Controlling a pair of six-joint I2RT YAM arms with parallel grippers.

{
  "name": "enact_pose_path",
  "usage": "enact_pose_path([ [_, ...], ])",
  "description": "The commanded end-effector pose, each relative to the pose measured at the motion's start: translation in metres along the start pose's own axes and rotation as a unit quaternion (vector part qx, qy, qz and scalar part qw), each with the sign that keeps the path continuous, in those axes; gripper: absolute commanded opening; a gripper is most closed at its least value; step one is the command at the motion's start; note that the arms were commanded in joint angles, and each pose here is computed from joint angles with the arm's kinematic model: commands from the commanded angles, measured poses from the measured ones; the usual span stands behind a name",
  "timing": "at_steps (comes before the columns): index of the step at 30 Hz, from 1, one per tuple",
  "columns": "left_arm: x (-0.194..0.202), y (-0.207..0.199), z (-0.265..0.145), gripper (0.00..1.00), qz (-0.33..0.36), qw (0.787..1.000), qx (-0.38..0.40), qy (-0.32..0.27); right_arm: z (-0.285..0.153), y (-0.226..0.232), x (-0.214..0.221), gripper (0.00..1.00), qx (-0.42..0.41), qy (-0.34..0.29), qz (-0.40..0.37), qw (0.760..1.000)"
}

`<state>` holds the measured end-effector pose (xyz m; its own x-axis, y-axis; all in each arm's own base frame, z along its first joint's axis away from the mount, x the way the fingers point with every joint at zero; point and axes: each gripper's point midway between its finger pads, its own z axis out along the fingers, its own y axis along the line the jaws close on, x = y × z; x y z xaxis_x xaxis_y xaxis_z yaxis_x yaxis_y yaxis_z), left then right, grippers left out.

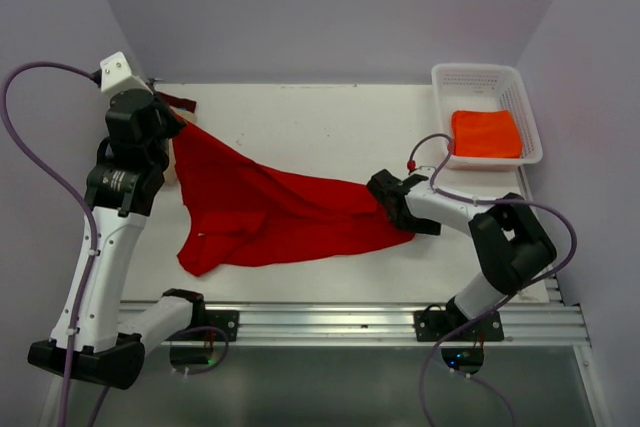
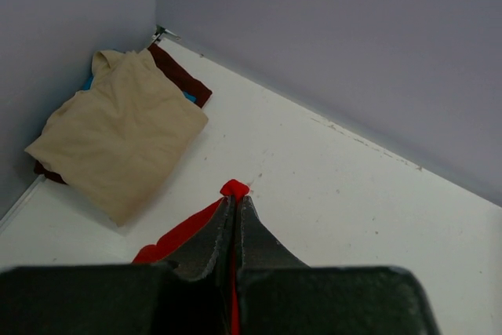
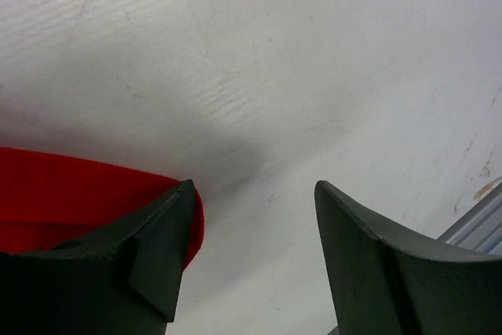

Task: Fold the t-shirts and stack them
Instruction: Flatten out the tshirt

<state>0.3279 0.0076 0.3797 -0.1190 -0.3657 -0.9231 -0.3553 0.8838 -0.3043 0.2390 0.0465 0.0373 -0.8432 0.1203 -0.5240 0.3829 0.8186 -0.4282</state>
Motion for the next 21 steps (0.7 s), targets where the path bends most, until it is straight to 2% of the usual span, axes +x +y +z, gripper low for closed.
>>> enact_pose_path([
  [1,-0.03,0.001,-0.012,0.0,-0.006,0.999,0.002,-0.04,-0.01,0.006,-0.028,0.66,-0.013,-0.03,0.005,0.999],
  [3,-0.028,-0.003,-0.01,0.0,-0.006,0.999,0.009,-0.034,-0.023,0.016,-0.038,0.65,-0.063,-0.035,0.007,0.997],
  [6,-0.023,-0.008,-0.007,0.0,-0.006,0.999,0.02,-0.024,-0.053,0.018,-0.066,0.62,-0.136,-0.081,0.024,0.987],
  [8,-0.019,-0.01,-0.005,0.0,-0.006,0.999,0.025,-0.019,-0.079,0.019,-0.084,0.58,-0.194,-0.109,0.037,0.974],
  [11,-0.013,-0.013,-0.002,0.0,-0.007,0.999,0.032,-0.012,-0.102,0.036,-0.092,0.55,-0.271,-0.118,0.023,0.955],
  [13,-0.009,-0.014,-0.001,0.0,-0.009,0.999,0.036,-0.007,-0.11,0.052,-0.089,0.53,-0.31,-0.105,0.015,0.945],
  [17,-0.005,-0.014,-0.001,0.0,-0.01,0.999,0.039,-0.003,-0.12,0.095,-0.063,0.52,-0.4,-0.04,-0.004,0.916],
  [21,0.001,-0.014,0.0,0.0,-0.009,0.999,0.04,0.005,-0.112,0.123,-0.047,0.52,-0.429,0.002,0.007,0.903],
])
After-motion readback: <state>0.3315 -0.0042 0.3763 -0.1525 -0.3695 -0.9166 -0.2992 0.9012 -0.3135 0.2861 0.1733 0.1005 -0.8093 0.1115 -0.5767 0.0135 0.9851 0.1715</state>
